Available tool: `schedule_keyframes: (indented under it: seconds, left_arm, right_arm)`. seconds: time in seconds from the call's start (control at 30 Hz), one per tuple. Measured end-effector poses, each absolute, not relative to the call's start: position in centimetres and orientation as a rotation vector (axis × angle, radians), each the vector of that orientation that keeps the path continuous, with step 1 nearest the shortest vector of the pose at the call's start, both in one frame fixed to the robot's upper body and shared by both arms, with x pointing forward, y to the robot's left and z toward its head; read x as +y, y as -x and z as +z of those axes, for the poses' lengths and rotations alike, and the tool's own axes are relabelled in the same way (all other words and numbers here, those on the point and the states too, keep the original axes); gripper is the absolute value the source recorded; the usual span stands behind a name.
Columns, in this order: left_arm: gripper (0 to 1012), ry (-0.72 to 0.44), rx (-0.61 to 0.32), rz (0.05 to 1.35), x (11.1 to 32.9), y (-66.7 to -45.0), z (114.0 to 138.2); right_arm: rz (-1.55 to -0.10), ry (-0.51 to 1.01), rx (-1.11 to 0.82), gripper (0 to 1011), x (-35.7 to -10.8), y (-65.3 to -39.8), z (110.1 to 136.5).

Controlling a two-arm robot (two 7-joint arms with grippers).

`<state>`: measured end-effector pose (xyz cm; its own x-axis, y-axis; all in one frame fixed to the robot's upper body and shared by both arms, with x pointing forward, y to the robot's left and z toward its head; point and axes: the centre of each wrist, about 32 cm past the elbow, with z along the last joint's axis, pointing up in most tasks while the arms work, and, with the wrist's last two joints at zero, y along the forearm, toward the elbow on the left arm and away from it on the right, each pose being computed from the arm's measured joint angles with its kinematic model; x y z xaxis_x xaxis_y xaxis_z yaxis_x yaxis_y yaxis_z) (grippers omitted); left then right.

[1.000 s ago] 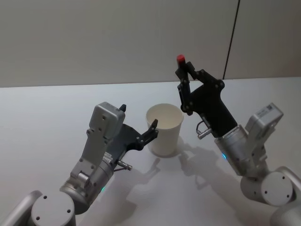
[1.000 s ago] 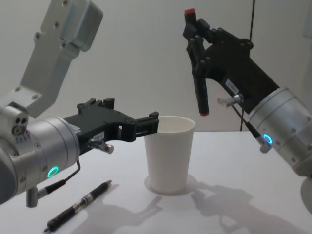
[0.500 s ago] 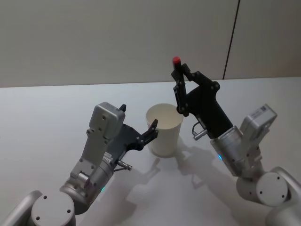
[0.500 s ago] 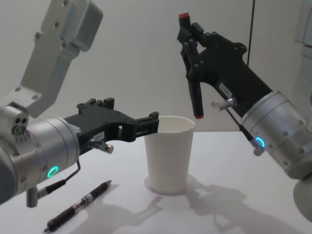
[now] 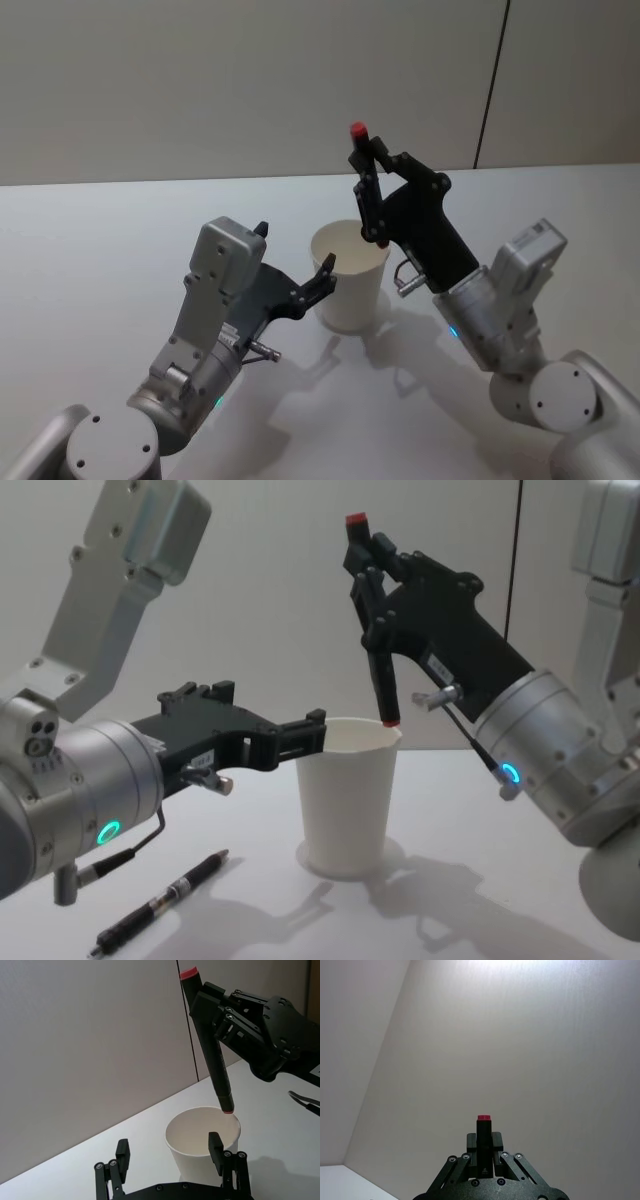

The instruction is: Place the pen into the pen holder.

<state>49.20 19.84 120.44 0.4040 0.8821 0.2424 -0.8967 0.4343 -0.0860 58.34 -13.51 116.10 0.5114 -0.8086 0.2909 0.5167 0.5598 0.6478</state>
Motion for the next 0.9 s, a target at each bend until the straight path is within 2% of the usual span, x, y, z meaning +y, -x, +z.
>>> schedule_keyframes:
  seconds: [0.9]
  left_arm:
    - [1000,-0.061,-0.268,1.124,19.8,-49.2,120.4]
  right_arm:
    - [-0.819,-0.473,-0.642,161,-11.8,-59.8,116.4]
